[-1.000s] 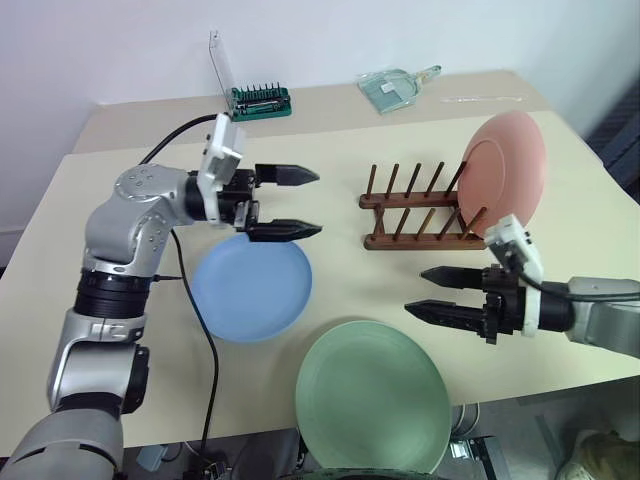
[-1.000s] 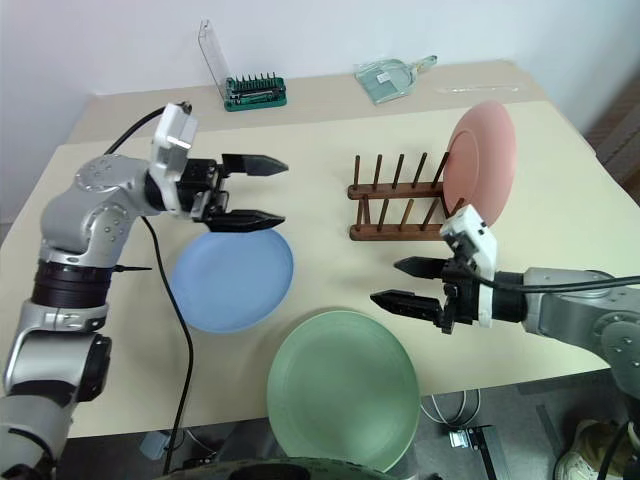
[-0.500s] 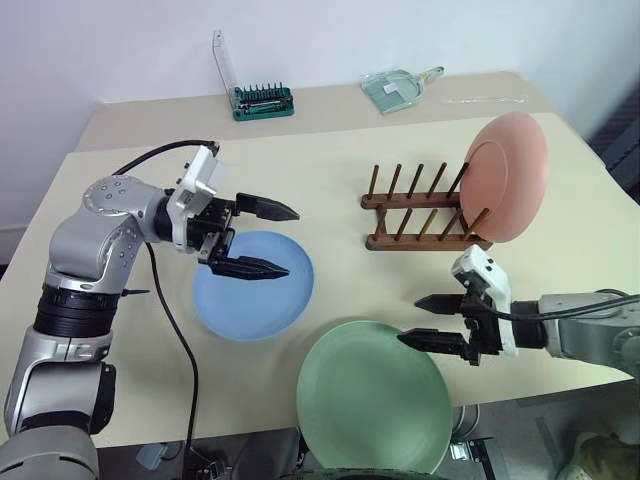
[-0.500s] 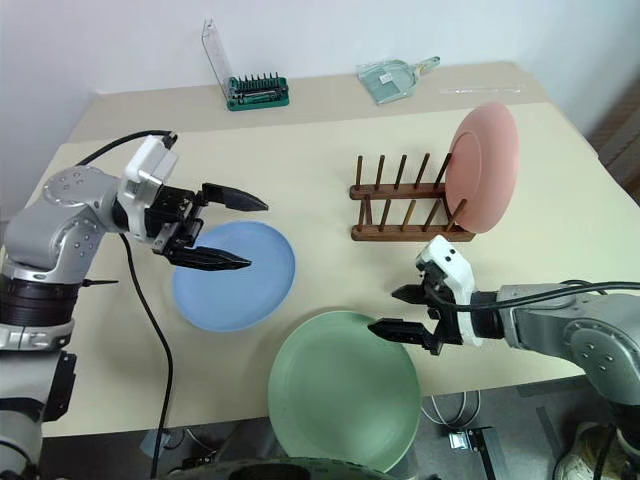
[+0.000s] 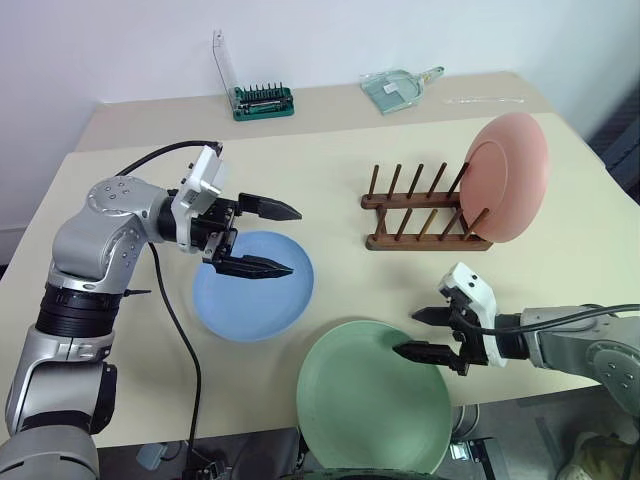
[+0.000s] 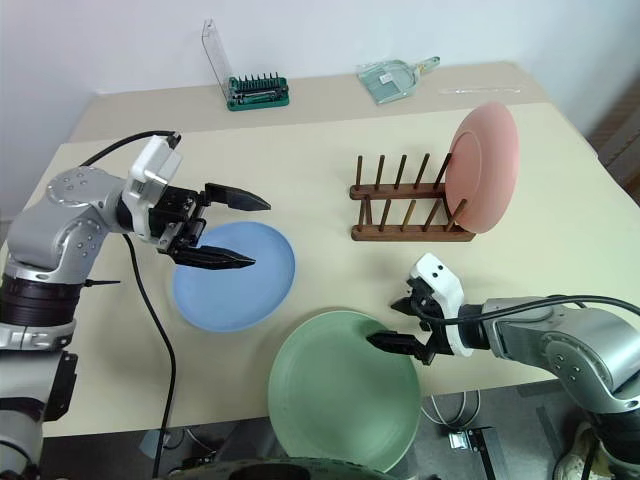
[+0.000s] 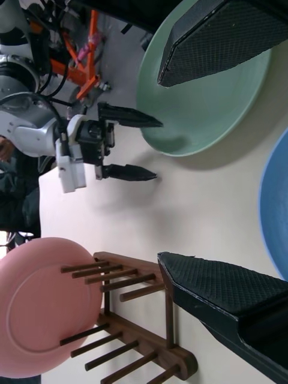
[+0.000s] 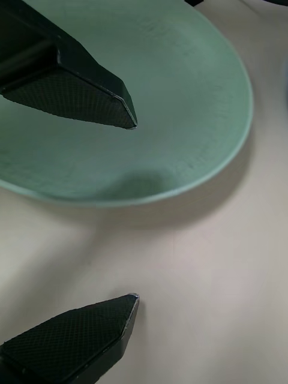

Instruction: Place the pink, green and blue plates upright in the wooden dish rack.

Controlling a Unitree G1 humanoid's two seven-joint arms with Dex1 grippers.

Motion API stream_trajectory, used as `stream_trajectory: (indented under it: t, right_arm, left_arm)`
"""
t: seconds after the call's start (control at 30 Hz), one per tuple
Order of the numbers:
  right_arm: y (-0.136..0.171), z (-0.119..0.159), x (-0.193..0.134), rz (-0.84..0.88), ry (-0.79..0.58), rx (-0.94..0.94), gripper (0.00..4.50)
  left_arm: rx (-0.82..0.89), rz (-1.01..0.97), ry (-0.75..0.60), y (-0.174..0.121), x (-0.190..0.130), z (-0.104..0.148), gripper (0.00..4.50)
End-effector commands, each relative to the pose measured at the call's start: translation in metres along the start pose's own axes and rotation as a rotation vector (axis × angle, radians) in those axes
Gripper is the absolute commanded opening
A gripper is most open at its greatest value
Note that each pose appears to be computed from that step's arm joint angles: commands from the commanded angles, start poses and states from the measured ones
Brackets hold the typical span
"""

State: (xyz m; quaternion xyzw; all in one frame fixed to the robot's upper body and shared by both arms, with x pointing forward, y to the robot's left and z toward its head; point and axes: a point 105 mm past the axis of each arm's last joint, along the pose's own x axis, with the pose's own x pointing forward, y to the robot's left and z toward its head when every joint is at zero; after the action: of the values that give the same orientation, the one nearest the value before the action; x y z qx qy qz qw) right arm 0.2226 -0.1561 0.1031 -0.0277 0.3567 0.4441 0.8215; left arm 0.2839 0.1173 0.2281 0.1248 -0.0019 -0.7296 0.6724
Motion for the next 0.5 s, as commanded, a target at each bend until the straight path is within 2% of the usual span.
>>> stream_trajectory:
  t: [0.03, 0.5]
  right_arm:
    - [0.004, -0.0012, 0.0002, 0.024, 0.002, -0.014, 4.48]
    - [-0.0002, -0.0039, 0.0011, 0.014, 0.009, -0.006, 4.48]
  left_arm:
    - [0.052, -0.008, -0.009, -0.0018, 0.0009, 0.0129, 4.5]
    - [0.05, -0.014, -0.011, -0.002, 0.0014, 0.0135, 4.5]
